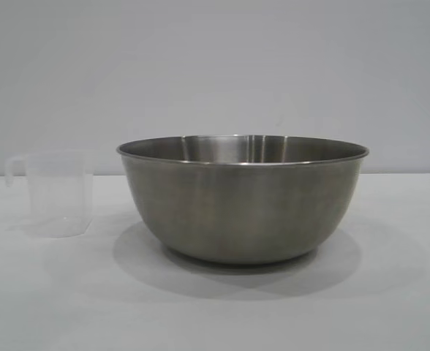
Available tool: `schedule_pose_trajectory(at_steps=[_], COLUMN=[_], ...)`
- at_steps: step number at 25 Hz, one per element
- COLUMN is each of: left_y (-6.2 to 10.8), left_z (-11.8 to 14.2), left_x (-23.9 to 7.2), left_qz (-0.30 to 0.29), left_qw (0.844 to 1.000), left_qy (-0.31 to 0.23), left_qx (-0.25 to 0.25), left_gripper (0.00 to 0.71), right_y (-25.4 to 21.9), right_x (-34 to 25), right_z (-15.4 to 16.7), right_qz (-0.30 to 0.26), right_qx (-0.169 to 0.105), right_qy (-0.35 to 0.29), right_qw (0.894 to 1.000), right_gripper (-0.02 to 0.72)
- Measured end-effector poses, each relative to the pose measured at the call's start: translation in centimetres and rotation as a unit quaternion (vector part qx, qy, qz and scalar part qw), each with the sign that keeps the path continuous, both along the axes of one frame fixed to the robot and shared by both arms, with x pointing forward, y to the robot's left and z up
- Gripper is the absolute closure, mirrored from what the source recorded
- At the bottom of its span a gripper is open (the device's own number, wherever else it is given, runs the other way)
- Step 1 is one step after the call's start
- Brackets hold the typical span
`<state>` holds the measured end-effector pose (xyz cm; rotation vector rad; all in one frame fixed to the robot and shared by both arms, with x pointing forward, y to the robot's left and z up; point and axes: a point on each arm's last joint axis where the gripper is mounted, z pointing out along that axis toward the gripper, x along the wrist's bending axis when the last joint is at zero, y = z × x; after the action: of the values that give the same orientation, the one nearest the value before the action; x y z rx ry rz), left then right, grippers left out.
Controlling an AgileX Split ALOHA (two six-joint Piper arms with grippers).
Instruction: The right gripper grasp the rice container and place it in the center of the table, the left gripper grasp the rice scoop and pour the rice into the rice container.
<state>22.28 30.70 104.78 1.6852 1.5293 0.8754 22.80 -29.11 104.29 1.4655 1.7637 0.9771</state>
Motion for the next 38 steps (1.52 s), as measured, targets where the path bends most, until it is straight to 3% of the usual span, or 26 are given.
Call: schedule_pose_trajectory(at_steps=[7,25,30,38], left_y=[-0.13,-0.14,-0.16,-0.23], left_z=[0.00,0.00,0.59,0.29], left_x=[-0.05,-0.05,0.29,0.59], left_qz=[0.042,0.043,0.044,0.043], left_qw=[0.999,0.999,0.998,0.998], left_qy=[0.000,0.000,-0.038,-0.040], left_qx=[0.000,0.000,-0.001,-0.004], left_gripper=[0.224,0.224,0.224,0.224], right_y=[0.00,0.00,0.00,0.00], right_x=[0.00,0.00,0.00,0.00], right_z=[0.00,0.00,0.00,0.00], right_qz=[0.000,0.000,0.000,0.000], right_qx=[0.000,0.000,0.000,0.000], right_qy=[0.000,0.000,0.000,0.000], right_qw=[1.000,1.000,1.000,1.000], right_gripper=[0.223,0.223,0.223,0.223])
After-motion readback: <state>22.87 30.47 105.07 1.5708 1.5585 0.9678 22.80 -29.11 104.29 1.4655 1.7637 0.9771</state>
